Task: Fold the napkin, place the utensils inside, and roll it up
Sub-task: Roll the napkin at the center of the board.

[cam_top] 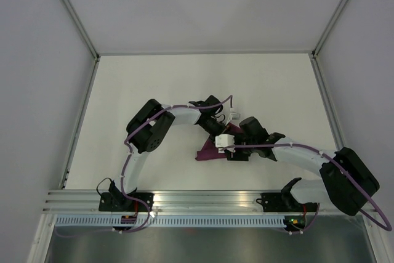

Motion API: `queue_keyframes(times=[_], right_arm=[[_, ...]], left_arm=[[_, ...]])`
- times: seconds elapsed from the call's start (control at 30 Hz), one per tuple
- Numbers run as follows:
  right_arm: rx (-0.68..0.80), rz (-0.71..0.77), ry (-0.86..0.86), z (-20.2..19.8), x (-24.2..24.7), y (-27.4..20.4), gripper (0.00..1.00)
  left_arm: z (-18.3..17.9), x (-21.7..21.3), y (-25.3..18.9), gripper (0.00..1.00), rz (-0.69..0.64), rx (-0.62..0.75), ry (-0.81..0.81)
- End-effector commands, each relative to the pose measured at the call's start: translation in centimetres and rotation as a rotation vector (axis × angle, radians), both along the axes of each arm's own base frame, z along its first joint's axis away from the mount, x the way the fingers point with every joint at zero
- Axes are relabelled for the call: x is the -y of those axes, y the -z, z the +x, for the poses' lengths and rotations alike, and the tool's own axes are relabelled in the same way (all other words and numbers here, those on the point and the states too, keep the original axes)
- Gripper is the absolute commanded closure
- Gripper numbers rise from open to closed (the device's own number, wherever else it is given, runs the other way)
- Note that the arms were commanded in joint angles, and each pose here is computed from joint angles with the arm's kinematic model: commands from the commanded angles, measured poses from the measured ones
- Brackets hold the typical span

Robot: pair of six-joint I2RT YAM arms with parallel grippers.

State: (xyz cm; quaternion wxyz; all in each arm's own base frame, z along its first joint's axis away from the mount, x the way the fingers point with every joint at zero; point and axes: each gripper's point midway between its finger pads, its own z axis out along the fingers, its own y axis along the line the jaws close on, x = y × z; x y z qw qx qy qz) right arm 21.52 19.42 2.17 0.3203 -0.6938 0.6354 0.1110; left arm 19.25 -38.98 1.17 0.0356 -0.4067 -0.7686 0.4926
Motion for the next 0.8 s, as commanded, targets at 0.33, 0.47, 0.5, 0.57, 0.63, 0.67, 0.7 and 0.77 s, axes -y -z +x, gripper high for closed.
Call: queue_keyframes(times=[0.33, 0.47, 0.5, 0.57, 0.63, 0.67, 0.7, 0.77], right_arm=[[-0.196, -0.065, -0.056, -3.1, 0.0, 1.8, 0.63], [-0.235, -0.085, -0.055, -3.8, 0.4, 2.2, 0.78], [-0.244, -0.09, -0.057, -3.9, 0.5, 2.3, 0.79], [-0.272, -0.099, -0.061, -4.3, 0.7, 2.6, 0.8], [-0.303, -0.091, -0.064, -4.3, 0.7, 2.5, 0.82], [-0.318, -0.086, -0.066, -4.4, 0.7, 2.5, 0.82], [-0.329, -0.082, -0.067, -4.3, 0.8, 2.4, 0.82], [-0.376, -0.084, -0.061, -4.3, 1.1, 2.4, 0.83]], left_arm=[[0.4, -6.0, 8.4, 0.76, 0.393, 0.078, -0.049], [1.6, -5.5, 7.3, 0.69, 0.383, 0.089, -0.101], [1.9, -5.4, 6.9, 0.65, 0.376, 0.084, -0.118], [2.5, -4.8, 5.5, 0.64, 0.346, 0.083, -0.152], [3.5, -4.5, 4.1, 0.61, 0.326, 0.102, -0.191], [3.7, -4.3, 3.6, 0.61, 0.316, 0.108, -0.2], [4.2, -4.3, 3.1, 0.6, 0.309, 0.113, -0.22], [5.2, -4.0, 1.7, 0.58, 0.279, 0.127, -0.267]])
